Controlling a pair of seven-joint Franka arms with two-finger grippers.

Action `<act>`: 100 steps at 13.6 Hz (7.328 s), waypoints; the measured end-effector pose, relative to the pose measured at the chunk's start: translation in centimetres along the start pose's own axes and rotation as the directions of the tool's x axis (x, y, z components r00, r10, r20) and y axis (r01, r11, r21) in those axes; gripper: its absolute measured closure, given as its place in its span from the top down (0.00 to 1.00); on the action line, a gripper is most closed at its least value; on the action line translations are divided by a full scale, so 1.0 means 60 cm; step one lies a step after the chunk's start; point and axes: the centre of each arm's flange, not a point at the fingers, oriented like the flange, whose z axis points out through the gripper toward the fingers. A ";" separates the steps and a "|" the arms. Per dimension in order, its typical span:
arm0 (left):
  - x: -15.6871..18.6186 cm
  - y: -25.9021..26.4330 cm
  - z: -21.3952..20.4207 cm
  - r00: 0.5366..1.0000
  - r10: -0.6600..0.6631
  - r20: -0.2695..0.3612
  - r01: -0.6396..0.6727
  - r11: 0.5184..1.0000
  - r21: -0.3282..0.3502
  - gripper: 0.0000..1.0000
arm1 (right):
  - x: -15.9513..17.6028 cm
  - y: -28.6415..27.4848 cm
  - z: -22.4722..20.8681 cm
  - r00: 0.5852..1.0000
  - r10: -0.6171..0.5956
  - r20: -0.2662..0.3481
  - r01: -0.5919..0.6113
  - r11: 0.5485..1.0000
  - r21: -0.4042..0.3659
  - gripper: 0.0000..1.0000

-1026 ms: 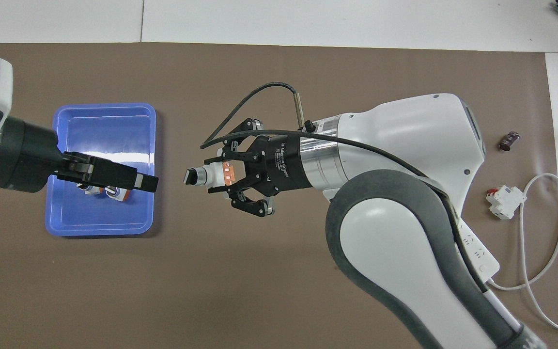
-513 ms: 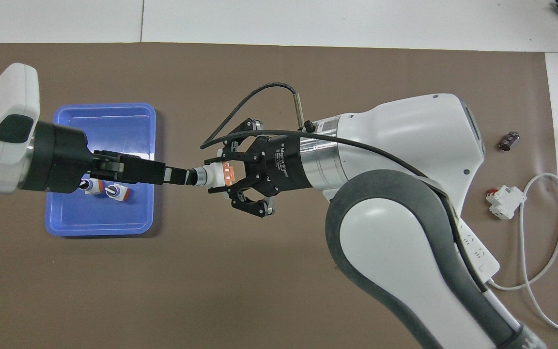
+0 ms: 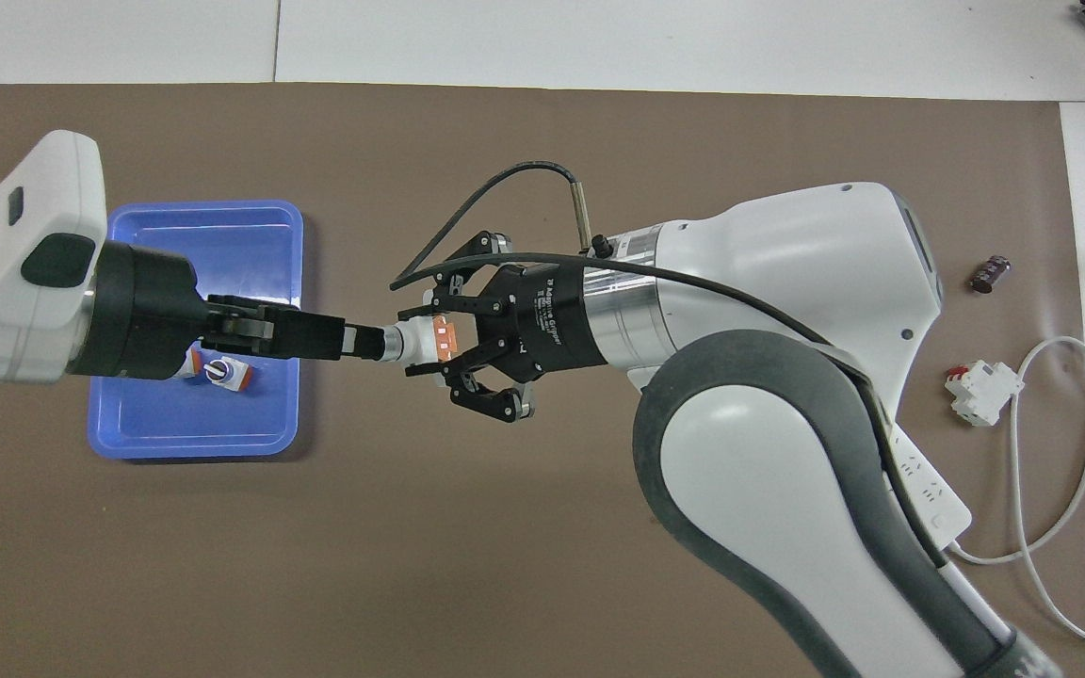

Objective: Turn and place switch with both arms
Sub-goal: 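Move the left gripper onto the switch held by the right gripper, then close the left gripper on the switch while the right gripper opens, then withdraw the right gripper while the left gripper carries the switch over the tray, then lower the switch into the tray while the right gripper returns to rest, then open the left gripper and draw it back from the tray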

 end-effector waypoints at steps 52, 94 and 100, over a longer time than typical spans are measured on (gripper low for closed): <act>0.002 0.051 0.028 -0.380 -0.922 0.069 0.918 -0.385 -0.094 0.09 | -0.020 0.028 -0.065 0.941 -0.240 -0.238 0.229 0.971 -0.070 1.00; 0.017 -0.528 0.083 0.915 -0.355 -0.194 0.399 0.719 0.569 0.26 | 0.233 0.061 -0.552 0.207 -0.960 -0.187 0.480 0.267 -0.836 1.00; 0.032 -0.507 0.068 0.975 -0.192 -0.108 0.219 0.774 0.594 0.96 | 0.232 0.062 -0.550 0.213 -0.960 -0.184 0.479 0.267 -0.836 1.00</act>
